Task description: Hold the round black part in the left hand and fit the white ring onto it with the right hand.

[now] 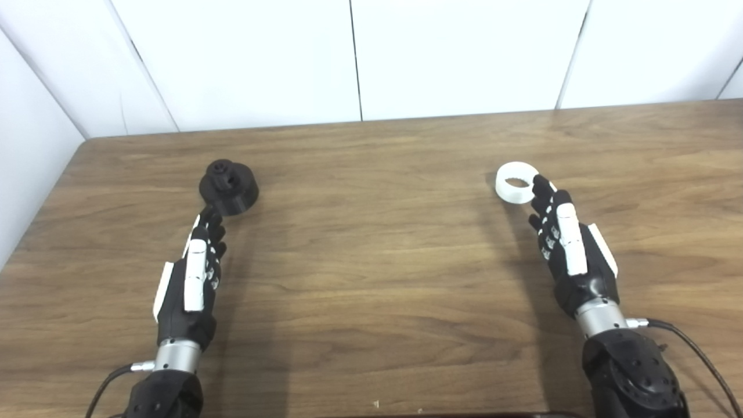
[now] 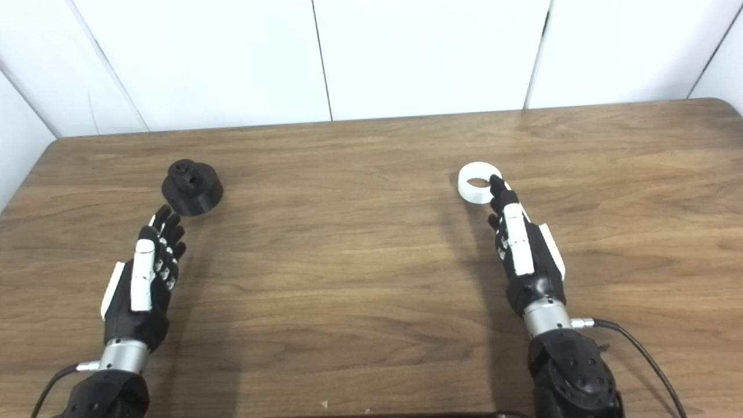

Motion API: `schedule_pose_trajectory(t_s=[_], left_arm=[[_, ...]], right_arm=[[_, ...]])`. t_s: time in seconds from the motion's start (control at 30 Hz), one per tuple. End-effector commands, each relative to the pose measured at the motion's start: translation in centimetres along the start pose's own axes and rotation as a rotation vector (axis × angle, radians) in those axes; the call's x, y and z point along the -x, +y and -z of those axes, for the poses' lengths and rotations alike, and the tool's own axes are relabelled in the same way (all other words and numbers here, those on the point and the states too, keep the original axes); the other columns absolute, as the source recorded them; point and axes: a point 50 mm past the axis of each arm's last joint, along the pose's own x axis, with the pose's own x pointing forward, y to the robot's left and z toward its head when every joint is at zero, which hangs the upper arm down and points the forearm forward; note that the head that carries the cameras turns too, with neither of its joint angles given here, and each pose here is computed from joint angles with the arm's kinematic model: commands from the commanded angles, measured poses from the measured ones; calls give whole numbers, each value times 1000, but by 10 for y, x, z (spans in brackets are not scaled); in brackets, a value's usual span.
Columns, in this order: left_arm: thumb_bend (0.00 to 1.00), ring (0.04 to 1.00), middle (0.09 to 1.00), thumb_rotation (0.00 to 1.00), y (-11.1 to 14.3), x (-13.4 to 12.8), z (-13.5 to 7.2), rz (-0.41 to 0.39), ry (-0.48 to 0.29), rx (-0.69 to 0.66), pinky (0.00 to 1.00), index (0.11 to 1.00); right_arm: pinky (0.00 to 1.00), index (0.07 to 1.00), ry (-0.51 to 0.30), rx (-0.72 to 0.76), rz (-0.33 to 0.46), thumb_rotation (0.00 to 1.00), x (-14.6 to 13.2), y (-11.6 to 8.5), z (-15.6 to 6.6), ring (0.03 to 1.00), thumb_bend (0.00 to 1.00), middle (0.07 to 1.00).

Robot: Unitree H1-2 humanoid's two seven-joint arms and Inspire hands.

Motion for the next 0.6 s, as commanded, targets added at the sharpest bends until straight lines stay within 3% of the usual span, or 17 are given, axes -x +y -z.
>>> schedule_pose_trajectory(t_s=[0.0,0.57], left_arm=[[492,1000,1000,1000,0,-8,-16,7,-79,-17,1000,1000],[515,1000,1000,1000,2,-7,-16,14,-68,-17,1000,1000]], right_arm=[[1000,948,-78,-7,-14,1000,-9,6,-17,1000,487,983],[1000,948,-79,-17,-16,1000,-7,5,-14,1000,492,985]])
